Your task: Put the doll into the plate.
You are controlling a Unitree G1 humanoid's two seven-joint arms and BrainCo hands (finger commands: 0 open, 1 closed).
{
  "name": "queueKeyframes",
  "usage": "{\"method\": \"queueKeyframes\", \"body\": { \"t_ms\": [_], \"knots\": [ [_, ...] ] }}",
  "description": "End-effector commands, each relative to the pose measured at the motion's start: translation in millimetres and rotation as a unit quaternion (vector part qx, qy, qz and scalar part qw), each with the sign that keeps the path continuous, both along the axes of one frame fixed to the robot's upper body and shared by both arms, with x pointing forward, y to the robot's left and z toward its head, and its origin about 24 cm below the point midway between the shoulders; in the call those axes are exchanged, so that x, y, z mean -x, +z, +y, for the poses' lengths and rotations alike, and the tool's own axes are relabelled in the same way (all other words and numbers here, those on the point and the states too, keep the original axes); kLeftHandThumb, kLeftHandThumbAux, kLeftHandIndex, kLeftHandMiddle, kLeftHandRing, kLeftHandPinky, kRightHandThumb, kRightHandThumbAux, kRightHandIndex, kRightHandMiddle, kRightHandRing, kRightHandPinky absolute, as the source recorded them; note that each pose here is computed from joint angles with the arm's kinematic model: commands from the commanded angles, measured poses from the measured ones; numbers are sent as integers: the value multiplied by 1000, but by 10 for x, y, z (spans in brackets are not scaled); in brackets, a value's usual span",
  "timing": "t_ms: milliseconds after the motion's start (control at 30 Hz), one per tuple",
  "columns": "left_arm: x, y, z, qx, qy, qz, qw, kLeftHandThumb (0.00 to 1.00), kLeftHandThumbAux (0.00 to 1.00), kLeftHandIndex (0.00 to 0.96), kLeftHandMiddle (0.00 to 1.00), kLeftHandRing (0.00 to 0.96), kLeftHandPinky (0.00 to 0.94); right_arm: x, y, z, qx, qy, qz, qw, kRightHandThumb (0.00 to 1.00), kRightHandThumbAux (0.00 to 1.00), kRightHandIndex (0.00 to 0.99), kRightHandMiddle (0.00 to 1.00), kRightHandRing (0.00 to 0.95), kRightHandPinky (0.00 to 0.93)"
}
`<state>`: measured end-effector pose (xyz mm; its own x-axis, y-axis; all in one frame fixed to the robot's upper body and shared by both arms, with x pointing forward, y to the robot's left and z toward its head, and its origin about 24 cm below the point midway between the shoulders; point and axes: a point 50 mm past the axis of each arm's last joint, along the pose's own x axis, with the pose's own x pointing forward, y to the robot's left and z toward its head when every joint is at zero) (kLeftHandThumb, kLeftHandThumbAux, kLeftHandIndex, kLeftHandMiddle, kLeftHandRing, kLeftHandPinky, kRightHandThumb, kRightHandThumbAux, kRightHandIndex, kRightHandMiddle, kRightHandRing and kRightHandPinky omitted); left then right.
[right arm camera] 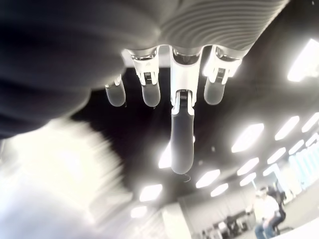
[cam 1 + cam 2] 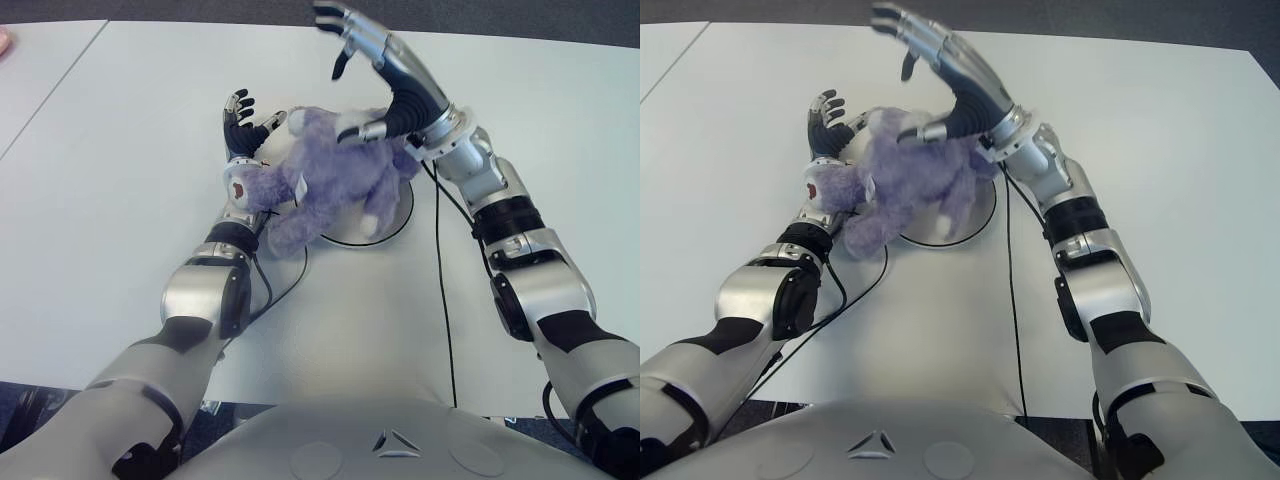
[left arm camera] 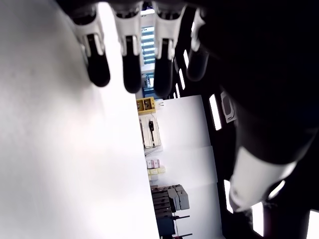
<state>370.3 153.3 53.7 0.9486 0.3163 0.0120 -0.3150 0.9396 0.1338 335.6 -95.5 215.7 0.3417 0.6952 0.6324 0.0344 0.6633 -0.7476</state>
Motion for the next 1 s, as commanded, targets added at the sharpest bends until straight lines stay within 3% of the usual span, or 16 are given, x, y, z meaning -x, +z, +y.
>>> {"method": "queueKeyframes", "body": {
  "t_ms": [33, 433, 667, 1000],
  "knots": [
    [1077, -1443, -114, 41, 8, 321, 946, 0, 799, 185, 238, 212, 223, -69, 273, -144, -34, -14, -22, 999, 79, 300, 0, 0, 0, 0],
    [1065, -1437, -109, 13, -3, 328, 945, 0, 766, 176, 251, 230, 225, -68, 495, -130, -81, -9, -62, 995, 44, 350, 0, 0, 0, 0],
    [1063, -1435, -116, 16, -3, 327, 945, 0, 758, 176, 252, 235, 236, -88, 610, -75, -90, -8, -54, 994, 25, 378, 0, 0, 0, 0],
    [1065, -1438, -117, 17, -5, 327, 945, 0, 747, 169, 240, 222, 222, -121, 669, -54, -108, 3, -23, 994, 18, 343, 0, 0, 0, 0]
  ]
}}
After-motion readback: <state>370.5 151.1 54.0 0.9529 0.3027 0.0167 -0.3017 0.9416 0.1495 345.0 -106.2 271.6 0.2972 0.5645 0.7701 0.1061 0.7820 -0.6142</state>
